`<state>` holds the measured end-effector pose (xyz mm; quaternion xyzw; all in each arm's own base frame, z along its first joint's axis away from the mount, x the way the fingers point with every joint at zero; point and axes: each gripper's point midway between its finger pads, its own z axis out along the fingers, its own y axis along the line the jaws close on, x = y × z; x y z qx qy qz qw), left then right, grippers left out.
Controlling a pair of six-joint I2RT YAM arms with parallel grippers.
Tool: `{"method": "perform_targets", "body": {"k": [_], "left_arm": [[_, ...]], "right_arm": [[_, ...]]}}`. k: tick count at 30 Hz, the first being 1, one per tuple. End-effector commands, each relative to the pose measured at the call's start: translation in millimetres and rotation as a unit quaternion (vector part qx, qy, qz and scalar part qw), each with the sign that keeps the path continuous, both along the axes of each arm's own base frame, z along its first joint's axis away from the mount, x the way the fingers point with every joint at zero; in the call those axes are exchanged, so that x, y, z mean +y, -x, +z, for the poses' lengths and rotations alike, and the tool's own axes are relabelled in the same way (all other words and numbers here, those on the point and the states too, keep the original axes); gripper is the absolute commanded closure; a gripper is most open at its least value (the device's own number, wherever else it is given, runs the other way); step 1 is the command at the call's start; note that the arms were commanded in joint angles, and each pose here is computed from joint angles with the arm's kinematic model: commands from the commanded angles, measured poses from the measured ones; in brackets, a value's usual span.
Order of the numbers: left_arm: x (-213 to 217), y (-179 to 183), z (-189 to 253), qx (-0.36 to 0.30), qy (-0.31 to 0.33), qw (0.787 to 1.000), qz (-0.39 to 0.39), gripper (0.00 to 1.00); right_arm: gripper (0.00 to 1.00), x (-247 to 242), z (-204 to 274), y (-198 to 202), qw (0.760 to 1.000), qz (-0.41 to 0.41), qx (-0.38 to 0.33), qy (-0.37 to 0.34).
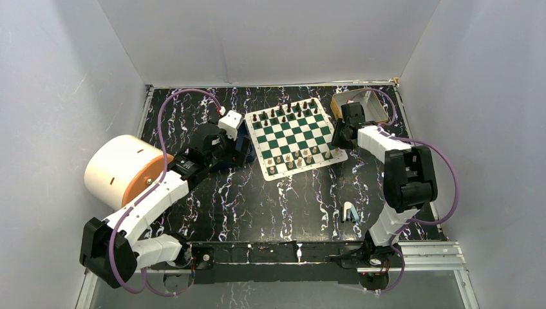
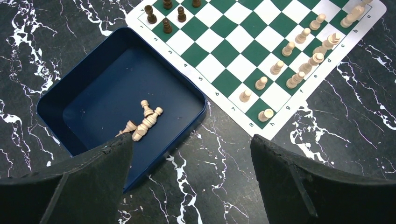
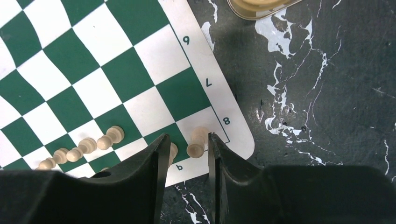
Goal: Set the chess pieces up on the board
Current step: Place the chess piece on the chessboard, then move the storage box to the center of the board.
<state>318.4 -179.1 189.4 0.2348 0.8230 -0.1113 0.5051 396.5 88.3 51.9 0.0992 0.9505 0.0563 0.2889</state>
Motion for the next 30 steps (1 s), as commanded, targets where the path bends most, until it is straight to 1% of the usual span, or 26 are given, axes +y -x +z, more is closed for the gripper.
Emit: {"method": "perform_targets", "body": {"k": [1, 5, 8, 11, 12, 17, 18, 20, 22, 23, 26, 27, 29, 30], "left_arm": [[3, -2, 11, -0.020, 0.004, 1.000, 0.005, 0.07], [5, -4, 7, -0.013, 0.000, 1.000, 0.015, 0.08], [11, -8, 2, -0.001, -0.009, 0.999, 0.041, 0.09], [22, -14, -2, 0.011, -0.032, 0.996, 0.078, 0.11], [24, -16, -4, 0.019, -0.031, 0.995, 0.093, 0.11], [34, -23, -16, 0.047, -0.063, 0.989, 0.129, 0.18], [37, -24, -18, 0.052, -0.070, 0.987, 0.135, 0.19], [40, -27, -24, 0.065, -0.076, 0.984, 0.145, 0.23], [44, -33, -27, 0.079, -0.060, 0.981, 0.165, 0.28], [47, -36, -28, 0.084, -0.047, 0.979, 0.182, 0.29], [67, -46, -33, 0.092, -0.032, 0.959, 0.264, 0.30], [77, -49, -35, 0.092, -0.031, 0.949, 0.300, 0.28], [100, -52, -40, 0.099, -0.023, 0.919, 0.381, 0.25], [105, -52, -40, 0.107, -0.012, 0.906, 0.409, 0.24]], "right_arm": [[0.55, -1, 31, -14, 0.999, -0.013, -0.029, -0.004], [0.51, 2, 51, -12, 0.999, -0.010, -0.040, -0.015], [0.40, 8, 76, -10, 0.997, -0.002, -0.064, -0.035], [0.29, 14, 104, -7, 0.994, 0.006, -0.094, -0.060], [0.26, 17, 113, -5, 0.992, 0.011, -0.106, -0.070], [0.04, 31, 151, 6, 0.981, 0.039, -0.153, -0.116], [0.02, 36, 156, 8, 0.977, 0.046, -0.162, -0.129], [0.01, 44, 162, 14, 0.970, 0.060, -0.179, -0.155], [0.01, 50, 158, 19, 0.964, 0.066, -0.186, -0.177], [0.01, 52, 155, 23, 0.963, 0.065, -0.183, -0.185], [0.01, 58, 146, 30, 0.961, 0.072, -0.174, -0.204], [0.02, 61, 144, 32, 0.960, 0.075, -0.170, -0.210], [0.01, 64, 144, 34, 0.958, 0.081, -0.166, -0.218], [0.01, 65, 145, 35, 0.958, 0.083, -0.166, -0.220]]}}
